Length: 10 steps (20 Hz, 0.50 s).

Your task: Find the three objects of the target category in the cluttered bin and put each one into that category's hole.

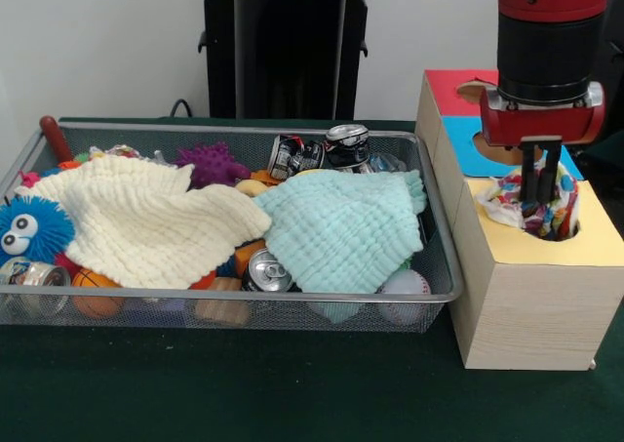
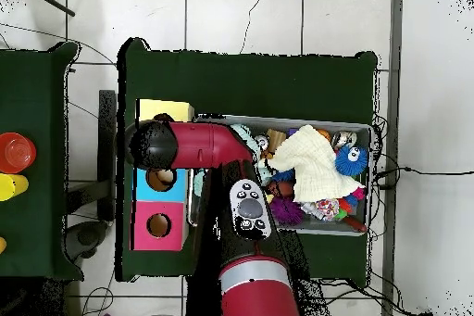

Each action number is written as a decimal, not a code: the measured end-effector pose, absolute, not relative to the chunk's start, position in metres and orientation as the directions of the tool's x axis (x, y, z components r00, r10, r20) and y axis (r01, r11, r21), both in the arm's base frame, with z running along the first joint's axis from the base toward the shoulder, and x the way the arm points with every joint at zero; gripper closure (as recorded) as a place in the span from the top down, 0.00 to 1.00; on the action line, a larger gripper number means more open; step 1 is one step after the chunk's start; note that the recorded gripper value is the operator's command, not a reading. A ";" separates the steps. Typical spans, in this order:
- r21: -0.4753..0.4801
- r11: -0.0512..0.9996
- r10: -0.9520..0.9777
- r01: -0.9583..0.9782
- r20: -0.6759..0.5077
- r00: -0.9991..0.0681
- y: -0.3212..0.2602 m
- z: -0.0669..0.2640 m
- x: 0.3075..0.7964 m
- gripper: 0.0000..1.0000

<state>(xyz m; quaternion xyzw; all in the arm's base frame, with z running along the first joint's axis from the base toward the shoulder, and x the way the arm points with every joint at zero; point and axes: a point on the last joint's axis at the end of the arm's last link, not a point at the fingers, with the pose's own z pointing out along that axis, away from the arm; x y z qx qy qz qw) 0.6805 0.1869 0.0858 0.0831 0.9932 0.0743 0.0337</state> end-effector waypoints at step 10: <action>0.148 0.979 0.161 0.140 -0.142 -0.977 0.200 0.068 0.682 0.00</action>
